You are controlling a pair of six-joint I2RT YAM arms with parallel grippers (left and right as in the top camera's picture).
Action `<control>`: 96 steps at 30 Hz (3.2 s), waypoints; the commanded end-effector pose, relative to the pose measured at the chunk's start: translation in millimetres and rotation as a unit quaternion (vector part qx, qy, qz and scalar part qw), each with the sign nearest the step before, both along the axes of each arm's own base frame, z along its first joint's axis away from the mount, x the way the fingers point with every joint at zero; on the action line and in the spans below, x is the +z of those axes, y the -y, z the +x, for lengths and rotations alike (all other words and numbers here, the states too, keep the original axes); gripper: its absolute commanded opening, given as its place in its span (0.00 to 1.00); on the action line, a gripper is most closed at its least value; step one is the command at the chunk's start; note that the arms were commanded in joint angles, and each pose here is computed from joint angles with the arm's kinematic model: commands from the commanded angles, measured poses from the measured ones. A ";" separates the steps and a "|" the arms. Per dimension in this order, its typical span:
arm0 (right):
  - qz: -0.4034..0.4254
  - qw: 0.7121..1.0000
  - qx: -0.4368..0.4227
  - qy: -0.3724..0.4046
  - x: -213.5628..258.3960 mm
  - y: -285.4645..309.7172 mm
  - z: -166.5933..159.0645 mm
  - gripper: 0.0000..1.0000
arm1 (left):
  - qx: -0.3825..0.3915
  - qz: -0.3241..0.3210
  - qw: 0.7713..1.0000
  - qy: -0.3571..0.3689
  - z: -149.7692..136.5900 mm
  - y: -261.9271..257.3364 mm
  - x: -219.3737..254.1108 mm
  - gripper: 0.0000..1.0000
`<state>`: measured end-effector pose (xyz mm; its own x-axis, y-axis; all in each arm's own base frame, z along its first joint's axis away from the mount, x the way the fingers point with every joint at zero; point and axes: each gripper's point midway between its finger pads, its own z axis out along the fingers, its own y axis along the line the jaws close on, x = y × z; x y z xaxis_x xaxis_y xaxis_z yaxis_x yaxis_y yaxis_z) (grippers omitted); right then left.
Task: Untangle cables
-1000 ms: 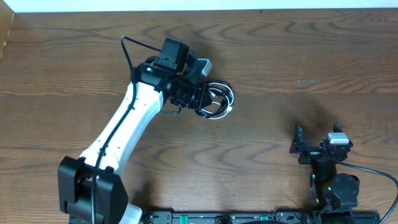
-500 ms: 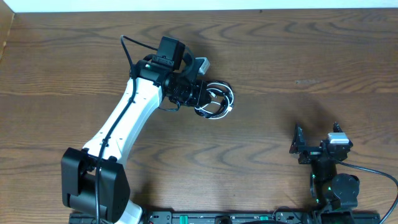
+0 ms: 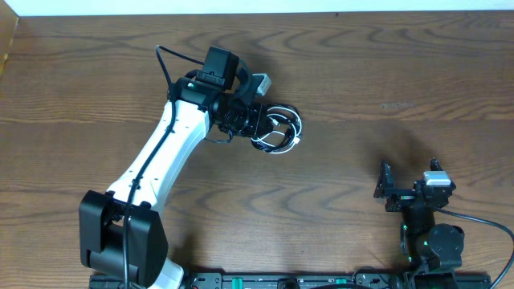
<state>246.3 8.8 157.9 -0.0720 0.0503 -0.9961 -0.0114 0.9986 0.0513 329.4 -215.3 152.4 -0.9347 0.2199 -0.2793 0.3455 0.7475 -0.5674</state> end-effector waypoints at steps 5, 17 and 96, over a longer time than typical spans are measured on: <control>-0.001 1.000 0.001 0.000 -0.4 -0.8 -0.3 0.99 | -0.008 -0.008 1.000 0.008 3.9 1.7 4.1 0.07; -0.001 1.000 0.001 0.000 -0.5 -0.8 -0.3 0.99 | -0.011 -0.008 1.000 0.011 3.9 1.7 4.1 0.07; -0.001 1.000 0.001 0.000 -0.4 -0.8 -0.3 0.99 | -0.009 -0.089 0.996 -0.026 0.2 1.7 20.7 0.07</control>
<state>246.3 8.8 157.9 -0.0720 0.0503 -0.9961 -0.0114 0.9986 0.0513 321.8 -218.6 171.3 -0.9292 0.2309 -0.2886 0.3691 0.6197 -0.6926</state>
